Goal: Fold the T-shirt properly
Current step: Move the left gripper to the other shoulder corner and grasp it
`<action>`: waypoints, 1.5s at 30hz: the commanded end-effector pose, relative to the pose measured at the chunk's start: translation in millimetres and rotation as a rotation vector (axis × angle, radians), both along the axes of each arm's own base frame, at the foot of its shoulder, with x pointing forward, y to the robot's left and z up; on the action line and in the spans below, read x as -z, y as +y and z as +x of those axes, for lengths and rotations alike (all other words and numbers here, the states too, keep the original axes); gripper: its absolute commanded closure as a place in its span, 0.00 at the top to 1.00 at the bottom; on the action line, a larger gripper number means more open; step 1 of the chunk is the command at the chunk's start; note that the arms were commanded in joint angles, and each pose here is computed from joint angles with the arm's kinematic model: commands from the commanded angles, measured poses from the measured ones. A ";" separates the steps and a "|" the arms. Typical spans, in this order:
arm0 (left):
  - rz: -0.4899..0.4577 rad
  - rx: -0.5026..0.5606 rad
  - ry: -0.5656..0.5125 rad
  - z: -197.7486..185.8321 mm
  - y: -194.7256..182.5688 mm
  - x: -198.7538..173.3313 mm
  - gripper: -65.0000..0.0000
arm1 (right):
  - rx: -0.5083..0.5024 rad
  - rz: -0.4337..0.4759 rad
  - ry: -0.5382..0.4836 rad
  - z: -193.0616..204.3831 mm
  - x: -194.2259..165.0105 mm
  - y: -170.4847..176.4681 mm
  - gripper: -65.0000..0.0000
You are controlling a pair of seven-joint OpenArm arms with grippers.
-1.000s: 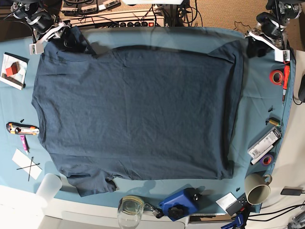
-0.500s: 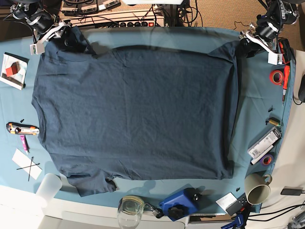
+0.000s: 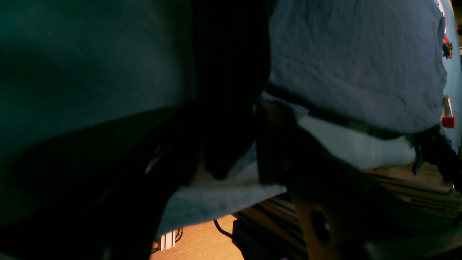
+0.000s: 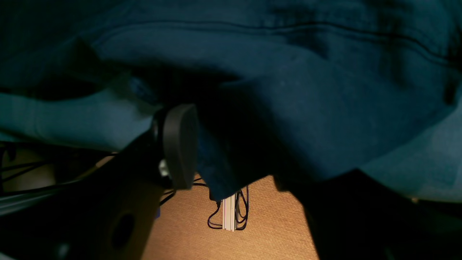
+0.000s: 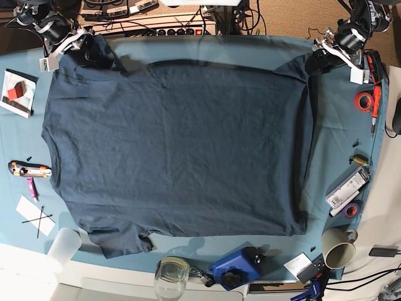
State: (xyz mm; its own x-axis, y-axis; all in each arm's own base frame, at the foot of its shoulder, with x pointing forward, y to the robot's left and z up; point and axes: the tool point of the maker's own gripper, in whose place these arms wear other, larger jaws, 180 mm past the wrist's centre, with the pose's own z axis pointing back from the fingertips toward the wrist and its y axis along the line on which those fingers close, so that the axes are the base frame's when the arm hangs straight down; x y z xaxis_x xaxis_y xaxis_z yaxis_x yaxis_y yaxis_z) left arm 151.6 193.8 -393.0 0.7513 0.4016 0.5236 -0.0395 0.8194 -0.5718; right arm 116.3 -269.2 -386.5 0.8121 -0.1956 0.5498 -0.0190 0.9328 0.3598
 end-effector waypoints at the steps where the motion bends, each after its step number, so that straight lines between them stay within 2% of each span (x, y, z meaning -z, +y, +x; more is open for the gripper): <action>1: 0.004 -0.004 -0.020 2.4 3.3 -5.6 0.40 | -0.024 -0.028 0.067 -12.3 5.8 -3.5 0.48; 12: 0.089 -0.001 -0.120 17.4 13.9 -39.5 0.40 | -0.025 -0.028 0.070 -12.6 6.0 -3.4 0.48; 15: 0.126 0.001 -0.102 13.3 18.7 -36.8 0.40 | -0.025 -0.028 0.070 -12.6 6.0 -3.4 0.48; 23: 0.108 0.002 -0.063 4.3 18.0 -28.7 0.40 | -0.025 -0.028 0.070 -12.8 6.1 -3.3 0.48; 26: 0.059 0.001 -0.063 2.1 10.4 -30.4 0.40 | -0.025 -0.028 0.070 -12.6 6.0 -3.3 0.48; 31: 0.038 -0.023 -0.049 -1.7 4.8 -23.2 0.40 | -0.025 -0.028 0.069 -12.6 6.0 -3.3 0.48; 40: 0.061 -0.036 -0.047 0.6 11.0 -13.8 0.40 | -0.025 -0.028 0.068 -12.4 5.9 -3.3 0.48; 45: -0.013 -0.031 -0.002 -8.6 3.9 -4.4 0.40 | -0.024 -0.028 0.068 -12.3 5.8 -3.3 0.48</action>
State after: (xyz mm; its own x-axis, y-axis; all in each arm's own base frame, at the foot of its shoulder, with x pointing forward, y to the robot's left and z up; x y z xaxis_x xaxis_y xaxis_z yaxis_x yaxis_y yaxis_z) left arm 142.3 195.2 -393.1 0.7423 0.4372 0.5078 -0.0742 0.8068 -0.5861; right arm 115.2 -269.1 -386.9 0.8165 -0.1927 0.5442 -0.0195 0.9329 0.3597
